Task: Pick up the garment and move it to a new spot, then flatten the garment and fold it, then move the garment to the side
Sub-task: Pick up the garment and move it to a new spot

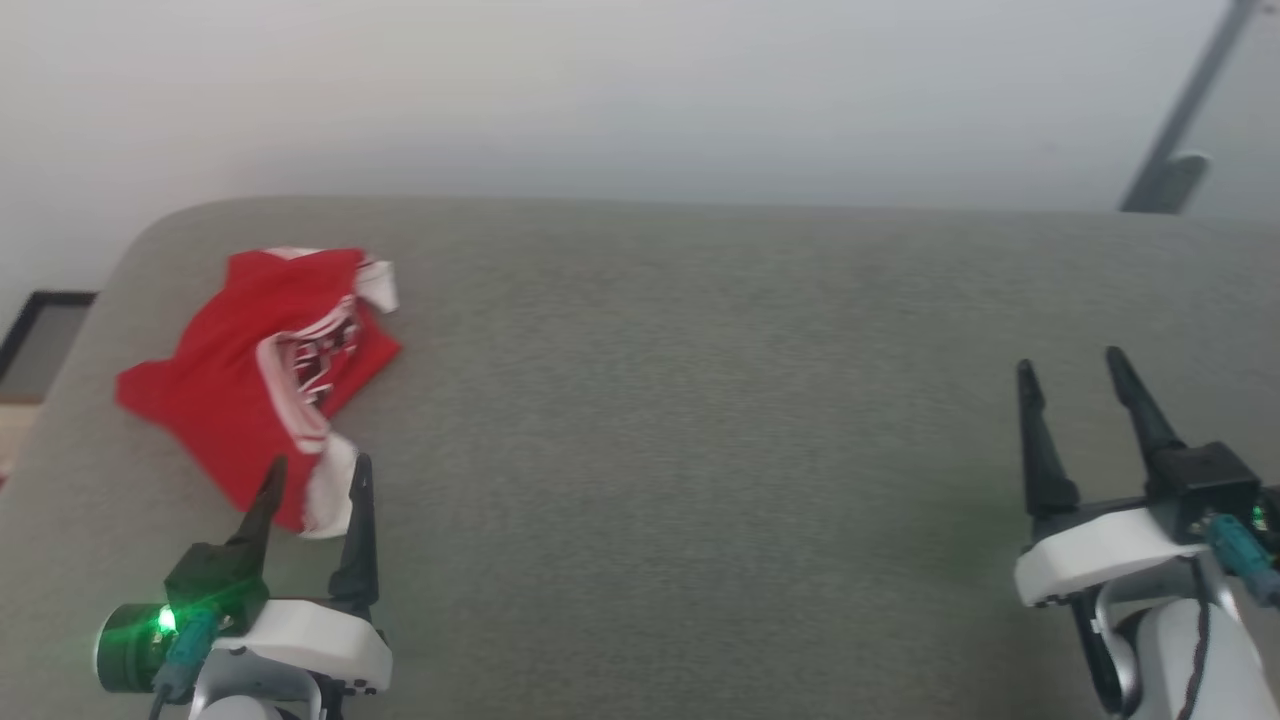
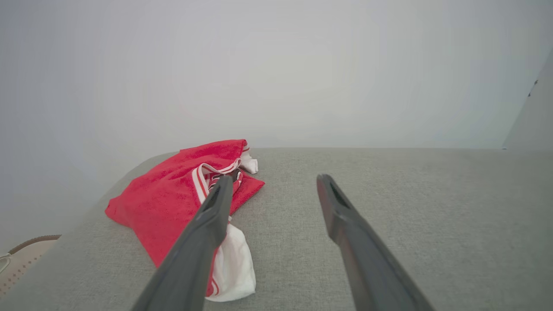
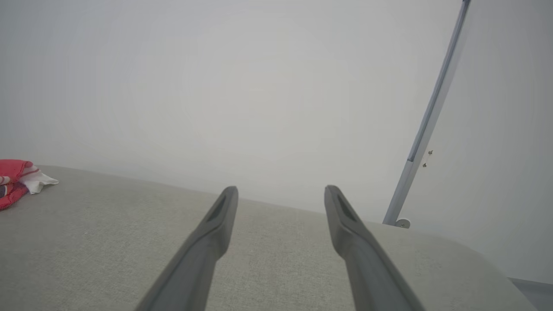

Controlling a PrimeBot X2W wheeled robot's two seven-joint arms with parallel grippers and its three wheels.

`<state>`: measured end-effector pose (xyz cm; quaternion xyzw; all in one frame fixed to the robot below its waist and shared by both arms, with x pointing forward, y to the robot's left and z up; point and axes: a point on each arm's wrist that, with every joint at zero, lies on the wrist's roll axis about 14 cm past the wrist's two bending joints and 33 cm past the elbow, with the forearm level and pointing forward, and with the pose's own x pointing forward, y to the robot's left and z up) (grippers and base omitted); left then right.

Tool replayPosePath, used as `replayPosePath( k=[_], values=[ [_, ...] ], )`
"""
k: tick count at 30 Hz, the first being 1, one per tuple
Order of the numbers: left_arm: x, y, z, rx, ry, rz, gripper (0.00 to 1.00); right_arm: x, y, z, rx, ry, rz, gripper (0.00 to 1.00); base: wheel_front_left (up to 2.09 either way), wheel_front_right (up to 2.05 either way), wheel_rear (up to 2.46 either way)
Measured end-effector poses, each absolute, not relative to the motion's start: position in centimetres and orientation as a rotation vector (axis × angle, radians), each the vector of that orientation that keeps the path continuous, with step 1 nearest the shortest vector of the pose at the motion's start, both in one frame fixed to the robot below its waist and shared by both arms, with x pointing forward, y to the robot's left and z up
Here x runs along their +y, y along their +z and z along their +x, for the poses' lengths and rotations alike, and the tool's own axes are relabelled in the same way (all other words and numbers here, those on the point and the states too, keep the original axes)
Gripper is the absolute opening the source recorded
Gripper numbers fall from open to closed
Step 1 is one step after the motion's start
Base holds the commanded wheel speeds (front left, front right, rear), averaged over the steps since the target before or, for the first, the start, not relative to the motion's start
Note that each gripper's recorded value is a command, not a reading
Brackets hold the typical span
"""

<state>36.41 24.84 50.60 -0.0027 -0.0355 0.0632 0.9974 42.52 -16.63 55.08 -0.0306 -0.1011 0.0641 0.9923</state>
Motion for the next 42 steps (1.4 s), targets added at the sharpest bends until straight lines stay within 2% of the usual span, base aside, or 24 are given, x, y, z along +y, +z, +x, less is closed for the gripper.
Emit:
replayPosePath(
  k=[14, 22, 28, 35, 42],
  values=[
    [32.2, 50.1, 29.3, -0.057, 0.409, -0.017, 1.0, -2.6, 54.1, 44.0, -0.182, 0.498, -0.002, 1.0, 0.0, 0.0, 0.0],
    [35.6, 49.5, 23.3, -0.049, 0.592, -0.033, 1.0, 4.8, 53.6, 42.6, -0.163, 0.695, 0.028, 1.0, 0.0, 0.0, 0.0],
    [36.6, 49.2, 20.0, -0.051, 0.676, -0.05, 1.0, 8.1, 53.9, 41.1, -0.164, 0.791, 0.044, 1.0, 0.0, 0.0, 0.0],
    [35.6, 49.2, 21.9, -0.044, 0.623, -0.051, 1.0, 8.0, 53.7, 41.5, -0.159, 0.786, 0.053, 1.0, 0.0, 0.0, 0.0],
    [34.1, 52.7, 31.5, -0.088, 0.379, 0.076, 1.0, 4.6, 52.9, 44.1, -0.154, 0.687, 0.049, 1.0, 0.0, 0.0, 0.0]
  ],
)
